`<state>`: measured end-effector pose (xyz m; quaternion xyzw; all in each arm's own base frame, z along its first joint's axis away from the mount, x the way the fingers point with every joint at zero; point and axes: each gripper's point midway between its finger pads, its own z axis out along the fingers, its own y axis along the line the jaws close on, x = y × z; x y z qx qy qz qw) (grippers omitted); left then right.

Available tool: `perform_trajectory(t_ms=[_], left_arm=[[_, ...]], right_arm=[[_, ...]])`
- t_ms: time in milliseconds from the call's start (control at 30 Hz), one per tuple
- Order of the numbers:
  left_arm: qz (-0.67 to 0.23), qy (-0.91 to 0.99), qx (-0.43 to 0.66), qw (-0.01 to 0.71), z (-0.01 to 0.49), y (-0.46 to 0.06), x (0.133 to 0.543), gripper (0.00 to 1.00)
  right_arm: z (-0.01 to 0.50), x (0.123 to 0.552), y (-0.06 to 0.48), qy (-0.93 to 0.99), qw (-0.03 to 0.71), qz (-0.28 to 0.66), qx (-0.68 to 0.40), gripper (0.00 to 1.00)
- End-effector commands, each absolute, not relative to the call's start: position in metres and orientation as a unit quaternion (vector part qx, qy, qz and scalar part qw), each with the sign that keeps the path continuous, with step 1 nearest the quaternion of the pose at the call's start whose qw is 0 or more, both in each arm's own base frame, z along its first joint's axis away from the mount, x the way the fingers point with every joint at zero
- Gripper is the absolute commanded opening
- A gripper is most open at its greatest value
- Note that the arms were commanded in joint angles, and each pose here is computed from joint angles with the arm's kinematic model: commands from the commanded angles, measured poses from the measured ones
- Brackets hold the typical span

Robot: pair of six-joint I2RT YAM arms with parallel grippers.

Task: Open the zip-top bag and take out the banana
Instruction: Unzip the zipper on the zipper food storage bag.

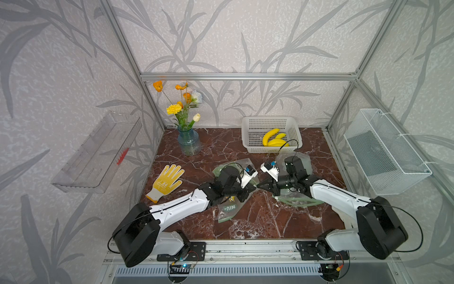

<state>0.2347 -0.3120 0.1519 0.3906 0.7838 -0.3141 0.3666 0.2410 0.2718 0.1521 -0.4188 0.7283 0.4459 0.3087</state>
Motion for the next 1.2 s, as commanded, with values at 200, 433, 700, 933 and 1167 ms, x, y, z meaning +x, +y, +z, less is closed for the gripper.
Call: perform_trajectory(t_ms=[200,433,700,933,1167], left_arm=[[-0.295,0.801,0.393,0.343,0.135,-0.294,0.219,0.08],[-0.284,0.813,0.390,0.325,0.121,-0.284,0.212,0.08],[-0.275,0.831,0.376,0.303,0.099,-0.272,0.199,0.09],[-0.268,0.848,0.358,0.286,0.081,-0.262,0.187,0.09],[-0.261,0.858,0.348,0.272,0.070,-0.256,0.177,0.10]], right_arm=[[0.168,0.257,0.267,0.734,0.357,0.422,-0.395,0.00],[0.169,0.266,0.262,0.746,0.371,0.412,-0.370,0.00],[0.170,0.285,0.241,0.763,0.392,0.402,-0.319,0.00],[0.160,0.299,0.223,0.782,0.398,0.390,-0.279,0.00],[0.157,0.311,0.207,0.792,0.406,0.387,-0.241,0.00]])
